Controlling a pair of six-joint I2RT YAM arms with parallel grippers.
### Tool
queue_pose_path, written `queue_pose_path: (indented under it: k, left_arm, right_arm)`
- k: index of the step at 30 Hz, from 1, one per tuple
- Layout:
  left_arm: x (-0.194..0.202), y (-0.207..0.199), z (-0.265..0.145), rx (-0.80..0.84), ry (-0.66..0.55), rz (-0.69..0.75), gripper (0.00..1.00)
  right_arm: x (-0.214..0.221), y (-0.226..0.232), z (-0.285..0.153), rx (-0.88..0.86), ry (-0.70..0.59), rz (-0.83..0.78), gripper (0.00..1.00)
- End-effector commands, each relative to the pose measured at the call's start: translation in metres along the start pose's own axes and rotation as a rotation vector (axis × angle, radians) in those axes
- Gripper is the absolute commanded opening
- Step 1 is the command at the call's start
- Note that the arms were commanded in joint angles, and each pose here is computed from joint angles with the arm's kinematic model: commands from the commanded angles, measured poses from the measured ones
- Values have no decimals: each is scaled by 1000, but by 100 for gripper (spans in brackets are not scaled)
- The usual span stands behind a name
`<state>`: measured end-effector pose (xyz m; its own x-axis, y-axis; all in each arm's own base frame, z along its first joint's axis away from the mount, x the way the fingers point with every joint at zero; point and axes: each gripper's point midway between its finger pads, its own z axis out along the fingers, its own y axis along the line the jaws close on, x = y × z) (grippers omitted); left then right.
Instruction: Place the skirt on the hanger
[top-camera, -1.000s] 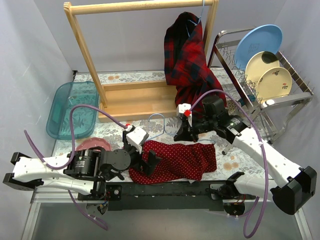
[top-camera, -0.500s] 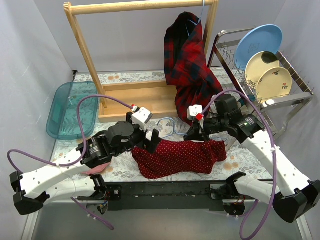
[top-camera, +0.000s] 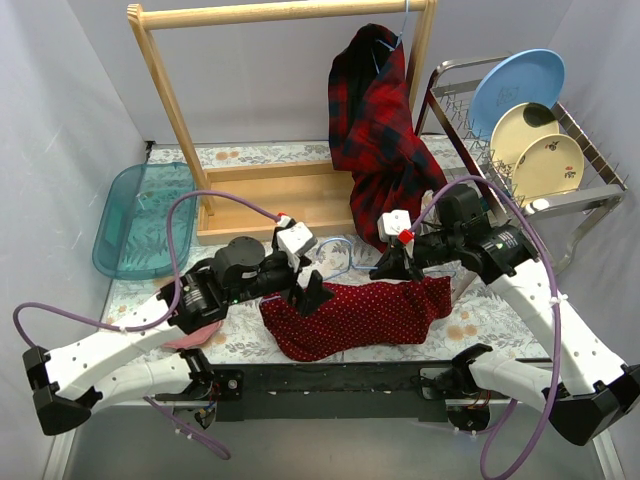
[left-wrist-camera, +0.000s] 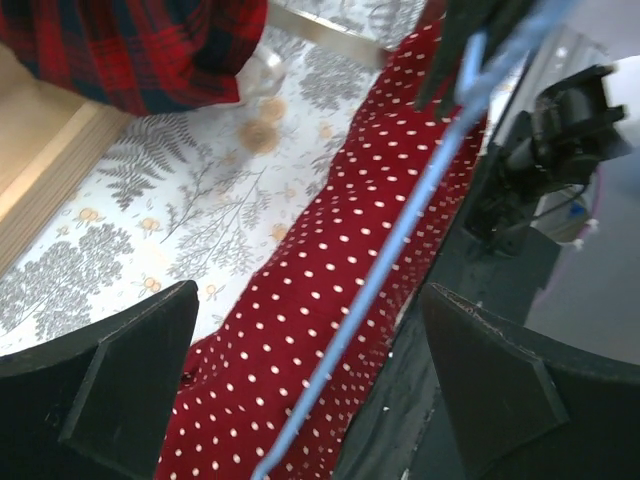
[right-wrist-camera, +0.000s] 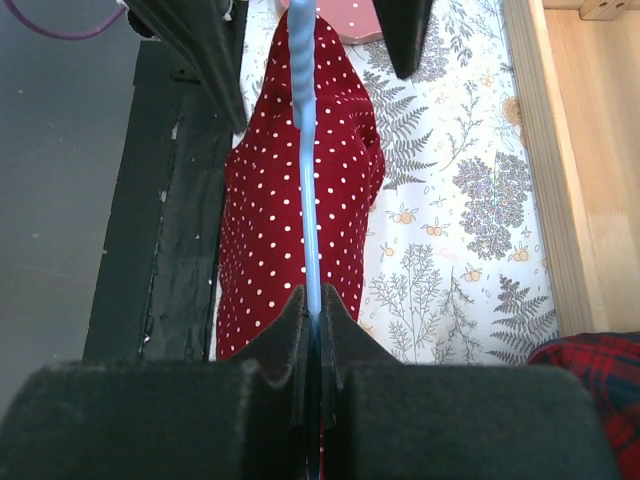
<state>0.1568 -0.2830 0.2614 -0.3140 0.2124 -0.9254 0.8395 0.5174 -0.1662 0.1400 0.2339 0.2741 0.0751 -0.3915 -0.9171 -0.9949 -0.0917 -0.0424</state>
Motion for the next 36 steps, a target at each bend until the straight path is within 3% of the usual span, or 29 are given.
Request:
queue_pose_path:
  k: [1, 8, 14, 15, 16, 24, 30, 32, 36]
  left_arm:
    - [-11, -14, -20, 83, -80, 21, 92]
    - [2, -17, -17, 104, -39, -2, 70]
    - [-3, -14, -14, 84, -42, 6, 22]
    - [-6, -14, -15, 81, -49, 7, 6]
    - [-7, -10, -16, 60, -55, 7, 0]
    - [-35, -3, -49, 7, -163, 83, 0]
    - [-52, -2, -74, -11, -248, 122, 0]
    - [-57, -2, -78, -14, -256, 129, 0]
    - [-59, 0, -84, -26, -254, 146, 0]
  right_arm:
    - [-28, -4, -6, 1, -74, -62, 1]
    - [-54, -6, -12, -13, -124, -101, 1]
    - [-61, 5, -12, -77, -167, -116, 1]
    - [-60, 4, -12, -76, -165, -114, 1]
    - [-59, 4, -11, -76, -162, -117, 1]
    - [-37, 0, -1, -83, -137, -78, 5]
    - [-15, 8, 8, -151, -125, -38, 38]
    - [-12, 8, 8, -152, -116, -39, 44]
    - [-8, 7, 7, -147, -90, -42, 44]
